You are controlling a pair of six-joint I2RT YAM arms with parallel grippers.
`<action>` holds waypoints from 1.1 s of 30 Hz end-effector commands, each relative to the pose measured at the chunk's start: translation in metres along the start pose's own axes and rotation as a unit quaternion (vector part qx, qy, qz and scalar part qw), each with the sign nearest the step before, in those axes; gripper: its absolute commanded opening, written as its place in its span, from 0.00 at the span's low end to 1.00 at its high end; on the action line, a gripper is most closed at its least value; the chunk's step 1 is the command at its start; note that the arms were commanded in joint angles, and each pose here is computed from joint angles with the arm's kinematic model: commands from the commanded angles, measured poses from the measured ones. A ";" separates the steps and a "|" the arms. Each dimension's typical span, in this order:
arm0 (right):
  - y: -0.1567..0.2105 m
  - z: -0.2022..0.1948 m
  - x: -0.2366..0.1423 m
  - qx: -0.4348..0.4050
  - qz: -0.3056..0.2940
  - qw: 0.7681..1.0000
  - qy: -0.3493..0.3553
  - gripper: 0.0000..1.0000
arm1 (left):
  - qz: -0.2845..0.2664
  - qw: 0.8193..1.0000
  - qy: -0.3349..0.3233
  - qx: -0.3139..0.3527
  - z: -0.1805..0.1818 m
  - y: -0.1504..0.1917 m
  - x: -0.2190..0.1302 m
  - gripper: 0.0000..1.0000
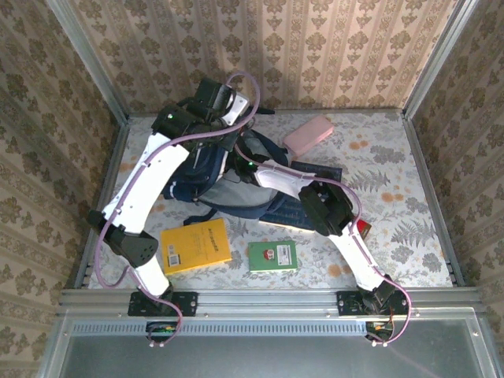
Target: Pack the student bag
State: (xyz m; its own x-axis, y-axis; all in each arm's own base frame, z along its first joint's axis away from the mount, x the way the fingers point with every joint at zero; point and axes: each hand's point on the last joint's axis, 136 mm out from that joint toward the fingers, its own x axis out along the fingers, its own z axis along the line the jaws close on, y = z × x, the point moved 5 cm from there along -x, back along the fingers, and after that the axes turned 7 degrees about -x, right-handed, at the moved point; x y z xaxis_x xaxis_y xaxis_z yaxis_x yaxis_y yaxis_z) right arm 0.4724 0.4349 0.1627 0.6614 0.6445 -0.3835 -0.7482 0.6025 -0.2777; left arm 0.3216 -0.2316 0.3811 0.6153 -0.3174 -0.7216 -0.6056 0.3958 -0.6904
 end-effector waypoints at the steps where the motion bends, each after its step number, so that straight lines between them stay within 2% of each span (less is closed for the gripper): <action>1: 0.008 0.000 0.014 -0.024 0.012 1.000 0.000 0.45 | -0.089 0.996 0.024 -0.021 -0.002 -0.032 -0.029 0.00; 5: 0.002 0.010 0.009 -0.041 0.013 0.998 -0.039 0.62 | -0.090 0.994 0.033 -0.049 0.013 -0.031 -0.027 0.00; 7: -0.003 0.014 0.002 -0.048 0.006 0.997 -0.060 0.66 | -0.092 0.993 0.037 -0.062 0.019 -0.031 -0.026 0.00; 13: -0.015 0.047 -0.027 -0.085 0.014 0.982 -0.168 0.68 | -0.088 0.992 0.034 -0.083 0.032 -0.027 -0.021 0.00; 17: -0.013 0.059 -0.063 -0.159 0.034 0.969 -0.186 0.66 | -0.076 0.993 0.029 -0.087 0.036 -0.017 -0.009 0.00; 21: -0.011 0.042 -0.104 -0.206 0.036 0.968 -0.141 0.64 | -0.058 0.994 0.026 -0.094 0.038 -0.003 0.009 0.00; 24: -0.018 0.003 -0.139 -0.222 0.010 0.975 -0.028 0.64 | -0.048 0.993 0.032 -0.102 0.036 0.005 0.024 0.00; 25: -0.019 -0.006 -0.152 -0.232 0.006 0.973 -0.012 0.64 | -0.043 0.993 0.036 -0.104 0.035 0.008 0.029 0.00; 33: -0.012 -0.060 -0.248 -0.337 0.037 0.934 0.113 0.62 | 0.005 0.989 0.075 -0.124 0.020 0.040 0.068 0.00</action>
State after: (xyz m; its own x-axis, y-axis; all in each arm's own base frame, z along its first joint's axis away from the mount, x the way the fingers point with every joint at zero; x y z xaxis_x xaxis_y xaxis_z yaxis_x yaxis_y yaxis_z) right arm 0.3366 0.2721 0.2278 0.6508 0.6168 -0.4428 -0.6896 0.2360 -0.6847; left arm 0.3478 -0.2165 0.2922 0.5018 -0.3827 -0.7758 -0.7531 0.2480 -0.6094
